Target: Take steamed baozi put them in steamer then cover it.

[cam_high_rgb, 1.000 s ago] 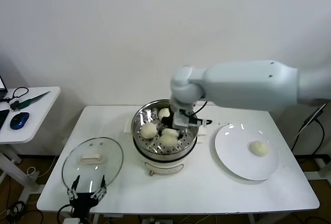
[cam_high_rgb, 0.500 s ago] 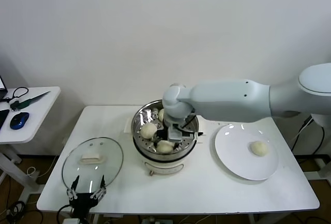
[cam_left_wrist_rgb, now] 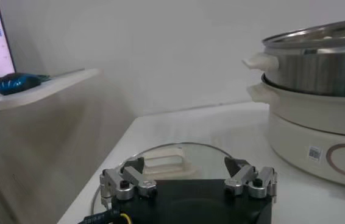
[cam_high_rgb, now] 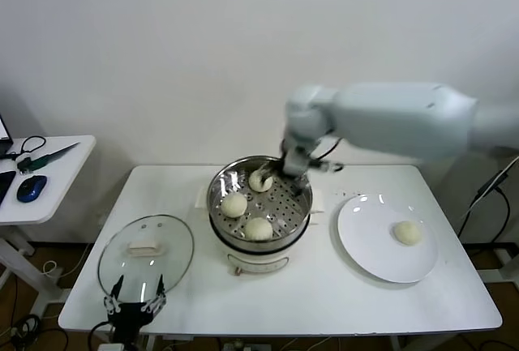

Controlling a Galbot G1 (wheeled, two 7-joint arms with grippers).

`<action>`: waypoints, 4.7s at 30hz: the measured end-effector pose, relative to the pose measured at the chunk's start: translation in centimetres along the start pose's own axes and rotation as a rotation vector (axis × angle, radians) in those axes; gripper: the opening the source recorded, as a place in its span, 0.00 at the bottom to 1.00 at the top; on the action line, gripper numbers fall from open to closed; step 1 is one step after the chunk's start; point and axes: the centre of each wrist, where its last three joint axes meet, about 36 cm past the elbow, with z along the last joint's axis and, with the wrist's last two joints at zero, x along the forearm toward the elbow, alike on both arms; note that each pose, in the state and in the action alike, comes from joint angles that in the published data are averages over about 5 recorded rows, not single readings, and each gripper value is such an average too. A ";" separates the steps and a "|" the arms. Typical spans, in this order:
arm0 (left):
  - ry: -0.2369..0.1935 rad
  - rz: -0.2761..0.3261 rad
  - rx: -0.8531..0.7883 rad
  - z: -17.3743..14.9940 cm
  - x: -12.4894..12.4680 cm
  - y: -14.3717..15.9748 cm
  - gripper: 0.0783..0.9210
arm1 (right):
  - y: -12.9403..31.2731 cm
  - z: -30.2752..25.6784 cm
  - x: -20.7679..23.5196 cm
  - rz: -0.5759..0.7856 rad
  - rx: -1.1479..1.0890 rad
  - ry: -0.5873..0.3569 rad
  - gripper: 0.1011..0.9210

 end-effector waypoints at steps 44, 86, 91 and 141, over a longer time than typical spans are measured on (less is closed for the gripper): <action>0.026 0.011 -0.001 0.7 0.1 -0.2 0.88 | 33.4 12.0 -19.4 -0.113 -1.114 0.070 0.87; -0.007 0.024 0.006 -0.8 0.1 -0.3 0.88 | 1.7 2.0 1.4 0.112 -0.905 -0.141 0.67; -0.010 0.021 0.008 -0.8 0.1 -0.1 0.88 | -0.4 -0.1 -1.6 0.071 -0.892 -0.133 0.67; -0.056 0.023 0.033 -2.9 -0.5 0.1 0.88 | 5.6 4.1 -1.1 0.470 -1.187 -0.205 0.88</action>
